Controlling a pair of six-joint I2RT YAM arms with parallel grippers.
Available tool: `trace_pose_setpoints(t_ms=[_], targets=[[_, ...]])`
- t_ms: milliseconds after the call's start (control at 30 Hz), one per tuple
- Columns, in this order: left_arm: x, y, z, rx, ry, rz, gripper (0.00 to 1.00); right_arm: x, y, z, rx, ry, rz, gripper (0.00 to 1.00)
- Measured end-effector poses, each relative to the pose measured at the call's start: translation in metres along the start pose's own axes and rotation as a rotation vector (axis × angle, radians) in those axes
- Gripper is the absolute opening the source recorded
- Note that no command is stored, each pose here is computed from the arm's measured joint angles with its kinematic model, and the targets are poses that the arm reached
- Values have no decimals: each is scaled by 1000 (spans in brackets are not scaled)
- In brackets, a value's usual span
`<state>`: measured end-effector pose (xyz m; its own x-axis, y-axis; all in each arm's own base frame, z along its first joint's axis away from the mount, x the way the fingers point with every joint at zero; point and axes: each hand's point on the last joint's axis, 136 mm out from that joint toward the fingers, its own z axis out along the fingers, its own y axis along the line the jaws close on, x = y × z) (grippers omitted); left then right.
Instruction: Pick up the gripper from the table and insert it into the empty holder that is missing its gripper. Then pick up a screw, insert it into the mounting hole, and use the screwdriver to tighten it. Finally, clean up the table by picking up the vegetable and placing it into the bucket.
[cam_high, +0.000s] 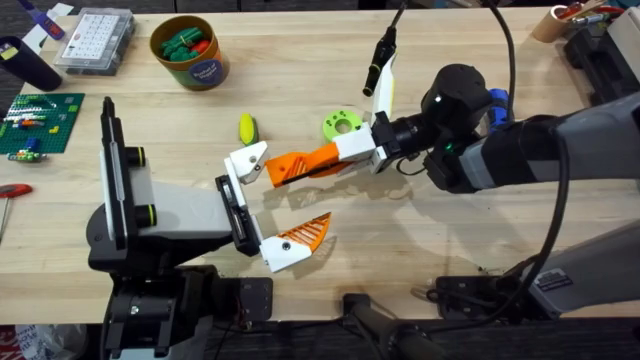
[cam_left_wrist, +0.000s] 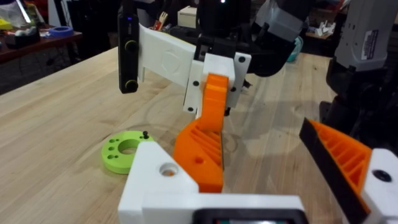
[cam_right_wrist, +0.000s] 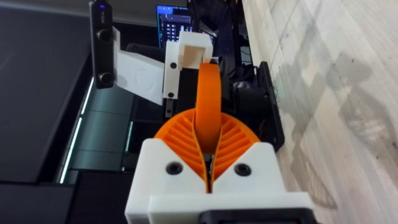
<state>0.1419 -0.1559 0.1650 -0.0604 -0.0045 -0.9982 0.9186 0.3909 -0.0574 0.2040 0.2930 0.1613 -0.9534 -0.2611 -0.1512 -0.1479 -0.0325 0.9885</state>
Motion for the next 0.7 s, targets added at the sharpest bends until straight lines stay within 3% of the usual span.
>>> trace_pose_setpoints(t_ms=[700], targets=[[1, 1, 0, -9, 7, -20, 983, 9, 4, -1, -14, 57, 19, 14]])
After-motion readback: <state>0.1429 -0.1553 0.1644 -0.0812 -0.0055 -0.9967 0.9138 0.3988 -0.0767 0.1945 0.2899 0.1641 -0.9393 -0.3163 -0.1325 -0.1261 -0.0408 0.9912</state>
